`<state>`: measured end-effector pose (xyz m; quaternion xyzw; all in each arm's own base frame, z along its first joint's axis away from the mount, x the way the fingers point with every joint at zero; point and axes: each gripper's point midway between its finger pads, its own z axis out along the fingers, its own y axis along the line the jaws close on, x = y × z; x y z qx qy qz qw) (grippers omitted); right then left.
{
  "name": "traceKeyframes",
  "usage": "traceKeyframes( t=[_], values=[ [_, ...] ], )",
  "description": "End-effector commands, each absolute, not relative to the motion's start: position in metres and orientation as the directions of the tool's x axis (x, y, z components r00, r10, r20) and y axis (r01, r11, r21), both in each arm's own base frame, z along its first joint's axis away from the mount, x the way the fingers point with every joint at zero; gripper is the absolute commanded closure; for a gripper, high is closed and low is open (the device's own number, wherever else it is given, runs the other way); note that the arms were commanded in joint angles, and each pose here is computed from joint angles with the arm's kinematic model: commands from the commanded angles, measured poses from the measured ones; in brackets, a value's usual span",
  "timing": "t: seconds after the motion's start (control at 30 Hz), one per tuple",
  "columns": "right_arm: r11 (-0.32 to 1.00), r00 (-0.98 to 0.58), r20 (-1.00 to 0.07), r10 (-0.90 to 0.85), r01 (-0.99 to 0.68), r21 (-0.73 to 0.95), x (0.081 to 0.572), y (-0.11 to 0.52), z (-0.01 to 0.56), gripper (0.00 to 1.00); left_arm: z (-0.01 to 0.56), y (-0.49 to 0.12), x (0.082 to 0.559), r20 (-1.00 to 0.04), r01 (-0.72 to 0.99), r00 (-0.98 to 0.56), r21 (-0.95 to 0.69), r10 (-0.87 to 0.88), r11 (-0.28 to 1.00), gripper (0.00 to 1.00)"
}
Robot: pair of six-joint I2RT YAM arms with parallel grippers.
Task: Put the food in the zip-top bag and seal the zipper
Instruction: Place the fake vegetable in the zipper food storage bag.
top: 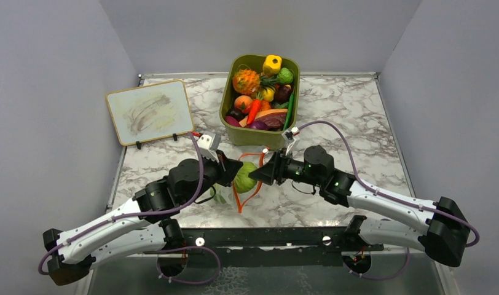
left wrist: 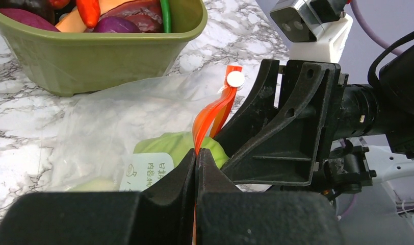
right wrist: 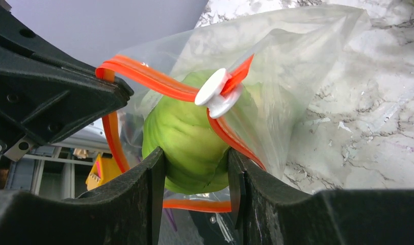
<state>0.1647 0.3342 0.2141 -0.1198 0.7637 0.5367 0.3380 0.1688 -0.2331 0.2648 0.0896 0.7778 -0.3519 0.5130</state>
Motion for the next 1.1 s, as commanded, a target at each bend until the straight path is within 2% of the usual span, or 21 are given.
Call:
traceKeyframes(
  t=[0.0,0.2,0.47,0.8,1.07],
  values=[
    [0.423,-0.688,-0.668,0.285,-0.535,0.731,0.184,0.339,0.241,0.71,0.283,-0.237,0.165,-0.850,0.529,-0.448,-0.503,-0.279,0.683,1.00],
    [0.464,-0.699,-0.664,0.265,-0.511,0.724,0.189,0.351,0.235,0.65,0.287,-0.236,0.163,-0.846,0.538,-0.447,-0.513,-0.290,0.668,1.00],
    [0.600,-0.651,-0.709,0.270,-0.463,0.653,0.212,0.353,0.209,0.60,0.287,-0.236,0.161,-0.843,0.540,-0.447,-0.520,-0.298,0.662,1.00],
    [0.630,-0.649,-0.730,0.213,-0.480,0.610,0.212,0.365,0.211,0.32,0.283,-0.230,0.164,-0.850,0.526,-0.437,-0.508,-0.295,0.682,1.00],
    [0.613,-0.633,-0.742,0.220,-0.501,0.610,0.198,0.343,0.244,0.31,0.280,-0.224,0.168,-0.862,0.510,-0.419,-0.484,-0.286,0.711,1.00]
  ],
)
